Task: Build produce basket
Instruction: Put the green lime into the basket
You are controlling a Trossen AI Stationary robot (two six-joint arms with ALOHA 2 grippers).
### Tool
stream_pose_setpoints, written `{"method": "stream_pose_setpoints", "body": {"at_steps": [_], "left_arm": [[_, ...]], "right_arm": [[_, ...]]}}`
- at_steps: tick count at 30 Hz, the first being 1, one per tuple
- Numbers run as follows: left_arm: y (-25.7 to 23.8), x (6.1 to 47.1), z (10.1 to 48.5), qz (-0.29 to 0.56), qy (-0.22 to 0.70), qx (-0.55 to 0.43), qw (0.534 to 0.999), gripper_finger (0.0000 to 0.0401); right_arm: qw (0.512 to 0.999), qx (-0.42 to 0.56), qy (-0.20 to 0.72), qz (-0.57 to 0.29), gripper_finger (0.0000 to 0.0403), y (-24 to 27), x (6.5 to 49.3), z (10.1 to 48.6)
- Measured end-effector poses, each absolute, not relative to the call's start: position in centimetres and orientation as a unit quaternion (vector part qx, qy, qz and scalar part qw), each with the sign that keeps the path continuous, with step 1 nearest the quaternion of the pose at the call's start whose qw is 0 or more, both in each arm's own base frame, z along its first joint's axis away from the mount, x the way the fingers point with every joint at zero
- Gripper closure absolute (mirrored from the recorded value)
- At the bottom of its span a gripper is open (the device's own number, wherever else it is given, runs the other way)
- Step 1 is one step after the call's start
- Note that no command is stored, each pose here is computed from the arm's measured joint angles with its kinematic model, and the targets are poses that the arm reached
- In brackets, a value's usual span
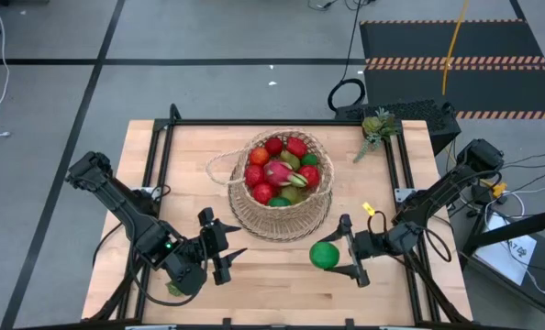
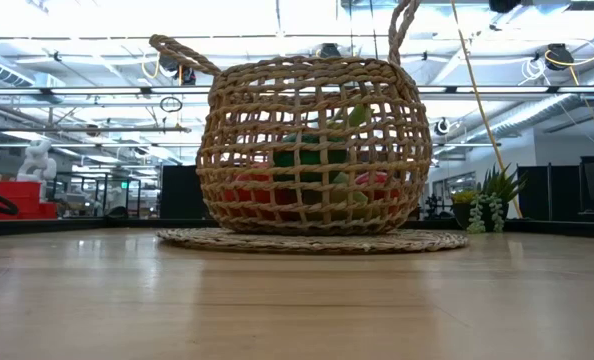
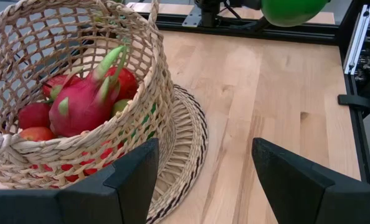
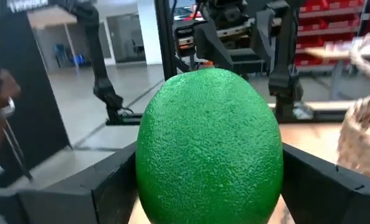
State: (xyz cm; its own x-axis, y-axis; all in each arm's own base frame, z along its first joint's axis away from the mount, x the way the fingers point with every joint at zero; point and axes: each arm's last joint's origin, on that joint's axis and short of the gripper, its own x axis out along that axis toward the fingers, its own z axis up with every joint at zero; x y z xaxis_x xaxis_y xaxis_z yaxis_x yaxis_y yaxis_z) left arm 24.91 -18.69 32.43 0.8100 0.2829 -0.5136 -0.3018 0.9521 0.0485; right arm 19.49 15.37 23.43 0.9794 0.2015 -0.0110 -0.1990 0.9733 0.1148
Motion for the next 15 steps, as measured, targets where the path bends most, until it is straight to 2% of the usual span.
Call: {"method": "stream_pose_setpoints", "body": {"at_steps": [5,15], "left_arm": [[-18.69,24.91,32.43,0.154,0.267,-0.018,0.951,0.0144],[-18.69,24.91,32.44,0.154,0.267,-0.019,0.951,0.0144]], "right_arm": [[0.987,0.121,0.018,0.100,0.0080,15.37,19.49,23.43],[0.988,0.117,0.017,0.100,0.0080,15.37,19.49,23.43]]}}
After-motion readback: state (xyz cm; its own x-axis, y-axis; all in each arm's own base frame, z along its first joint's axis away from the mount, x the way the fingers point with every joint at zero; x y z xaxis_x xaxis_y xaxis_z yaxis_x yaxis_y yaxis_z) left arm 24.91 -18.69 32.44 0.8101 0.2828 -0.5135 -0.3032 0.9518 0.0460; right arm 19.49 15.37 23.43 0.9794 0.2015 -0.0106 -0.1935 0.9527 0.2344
